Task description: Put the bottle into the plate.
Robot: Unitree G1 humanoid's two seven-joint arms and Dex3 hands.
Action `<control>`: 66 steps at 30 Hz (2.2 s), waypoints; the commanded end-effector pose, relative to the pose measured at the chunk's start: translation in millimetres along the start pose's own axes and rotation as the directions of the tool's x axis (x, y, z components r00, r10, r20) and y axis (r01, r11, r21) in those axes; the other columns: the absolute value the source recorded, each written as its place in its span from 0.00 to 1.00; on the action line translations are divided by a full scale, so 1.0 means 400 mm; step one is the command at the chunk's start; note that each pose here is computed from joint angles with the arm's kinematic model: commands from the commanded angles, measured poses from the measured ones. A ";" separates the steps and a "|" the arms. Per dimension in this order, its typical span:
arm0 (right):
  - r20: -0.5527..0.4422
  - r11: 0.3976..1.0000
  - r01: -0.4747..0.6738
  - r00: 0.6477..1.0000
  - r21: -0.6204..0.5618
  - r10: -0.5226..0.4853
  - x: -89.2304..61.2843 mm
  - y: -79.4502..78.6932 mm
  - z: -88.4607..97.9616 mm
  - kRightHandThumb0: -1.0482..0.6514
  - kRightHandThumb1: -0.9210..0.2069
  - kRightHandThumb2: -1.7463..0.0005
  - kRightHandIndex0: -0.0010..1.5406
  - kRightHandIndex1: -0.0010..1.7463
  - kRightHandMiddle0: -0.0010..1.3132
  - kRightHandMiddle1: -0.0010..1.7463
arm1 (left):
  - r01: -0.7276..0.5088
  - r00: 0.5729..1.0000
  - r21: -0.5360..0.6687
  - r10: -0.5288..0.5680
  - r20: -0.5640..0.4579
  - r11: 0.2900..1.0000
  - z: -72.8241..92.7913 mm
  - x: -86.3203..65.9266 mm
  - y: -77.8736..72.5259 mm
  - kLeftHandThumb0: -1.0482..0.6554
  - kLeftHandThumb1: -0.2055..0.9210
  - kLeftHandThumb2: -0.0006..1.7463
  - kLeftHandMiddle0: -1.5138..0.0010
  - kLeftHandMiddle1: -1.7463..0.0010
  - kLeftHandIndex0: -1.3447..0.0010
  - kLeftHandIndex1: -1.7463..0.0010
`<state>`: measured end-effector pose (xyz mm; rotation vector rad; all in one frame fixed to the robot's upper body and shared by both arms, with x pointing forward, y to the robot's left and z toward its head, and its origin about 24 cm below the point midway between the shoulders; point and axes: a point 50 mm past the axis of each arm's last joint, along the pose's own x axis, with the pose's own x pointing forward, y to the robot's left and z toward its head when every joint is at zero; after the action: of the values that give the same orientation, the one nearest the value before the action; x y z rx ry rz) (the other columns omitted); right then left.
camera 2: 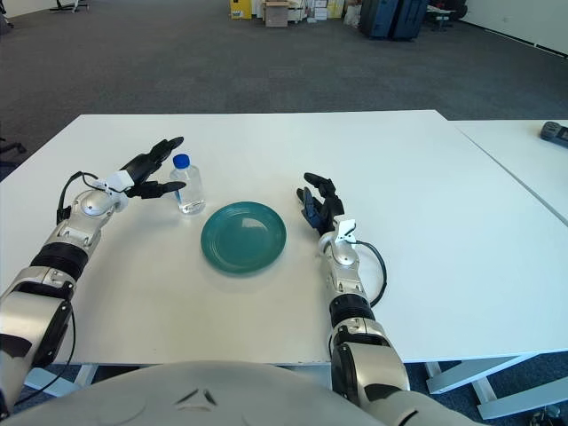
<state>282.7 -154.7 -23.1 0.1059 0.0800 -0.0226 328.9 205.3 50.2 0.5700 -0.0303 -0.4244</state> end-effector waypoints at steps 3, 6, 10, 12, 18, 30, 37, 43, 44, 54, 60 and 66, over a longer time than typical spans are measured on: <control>-0.047 1.000 0.014 0.999 -0.003 -0.015 -0.012 -0.006 -0.024 0.29 0.00 0.68 0.40 0.01 0.09 0.51 | -0.018 1.000 -0.058 0.019 0.020 0.998 -0.002 -0.005 -0.001 0.07 0.99 0.03 0.90 0.99 1.00 0.77; -0.049 1.000 0.016 0.999 -0.007 -0.016 -0.011 -0.007 -0.024 0.29 0.00 0.68 0.40 0.01 0.10 0.51 | -0.024 0.999 -0.082 0.026 0.024 0.996 -0.005 -0.008 -0.004 0.07 1.00 0.03 0.89 0.99 1.00 0.75; -0.048 1.000 0.015 0.999 -0.012 -0.015 -0.010 -0.007 -0.024 0.29 0.00 0.68 0.40 0.01 0.09 0.51 | -0.033 0.999 -0.100 0.036 0.032 0.994 -0.007 -0.013 -0.010 0.08 1.00 0.03 0.89 0.99 1.00 0.73; -0.048 1.000 0.014 0.999 -0.015 -0.014 -0.010 -0.007 -0.023 0.29 0.00 0.67 0.40 0.01 0.09 0.51 | -0.036 0.999 -0.108 0.040 0.036 0.994 -0.008 -0.014 -0.011 0.08 1.00 0.03 0.88 0.99 1.00 0.72; -0.048 1.000 0.009 0.999 -0.013 -0.010 -0.008 -0.008 -0.022 0.29 0.00 0.67 0.40 0.01 0.09 0.52 | -0.051 0.997 -0.151 0.059 0.050 0.987 -0.009 -0.020 -0.021 0.10 1.00 0.04 0.87 0.99 1.00 0.70; -0.046 1.000 0.005 0.999 0.009 -0.005 -0.006 -0.007 -0.020 0.29 0.00 0.67 0.42 0.01 0.10 0.52 | -0.089 0.994 -0.271 0.103 0.039 0.958 -0.034 -0.031 -0.042 0.11 1.00 0.07 0.85 0.99 1.00 0.66; -0.042 1.000 0.005 0.999 0.010 -0.005 -0.006 -0.006 -0.019 0.29 0.00 0.67 0.42 0.01 0.11 0.52 | -0.102 0.992 -0.298 0.120 0.044 0.949 -0.039 -0.035 -0.046 0.11 1.00 0.08 0.83 0.99 1.00 0.64; -0.044 1.000 0.007 0.999 0.009 -0.007 -0.005 -0.005 -0.019 0.29 0.00 0.67 0.42 0.01 0.11 0.52 | -0.109 0.991 -0.319 0.128 0.039 0.941 -0.043 -0.036 -0.052 0.12 1.00 0.09 0.82 0.98 1.00 0.61; -0.044 1.000 0.008 0.999 0.008 -0.007 -0.005 -0.004 -0.019 0.29 0.00 0.67 0.42 0.01 0.11 0.52 | -0.111 0.991 -0.324 0.129 0.035 0.940 -0.044 -0.036 -0.053 0.12 1.00 0.08 0.82 0.98 1.00 0.61; -0.047 1.000 0.012 0.999 0.001 -0.012 -0.005 -0.003 -0.018 0.29 0.00 0.67 0.42 0.01 0.10 0.52 | -0.116 0.993 -0.341 0.121 -0.007 0.933 -0.058 -0.032 -0.072 0.13 1.00 0.06 0.80 0.99 1.00 0.57; -0.044 1.000 0.017 0.999 0.002 -0.017 -0.007 -0.001 -0.018 0.30 0.00 0.67 0.42 0.01 0.11 0.52 | -0.126 0.992 -0.329 0.116 -0.047 0.936 -0.067 -0.026 -0.082 0.14 0.98 0.05 0.80 0.99 1.00 0.55; -0.041 1.000 0.020 0.999 0.003 -0.020 -0.009 0.001 -0.019 0.29 0.00 0.67 0.42 0.01 0.11 0.52 | -0.118 0.992 -0.309 0.099 -0.076 0.944 -0.069 -0.016 -0.096 0.15 0.98 0.05 0.79 0.99 1.00 0.55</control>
<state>283.3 -154.3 -23.1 0.1019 0.0803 -0.0318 306.6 198.0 5.6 0.2440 0.0475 -0.2914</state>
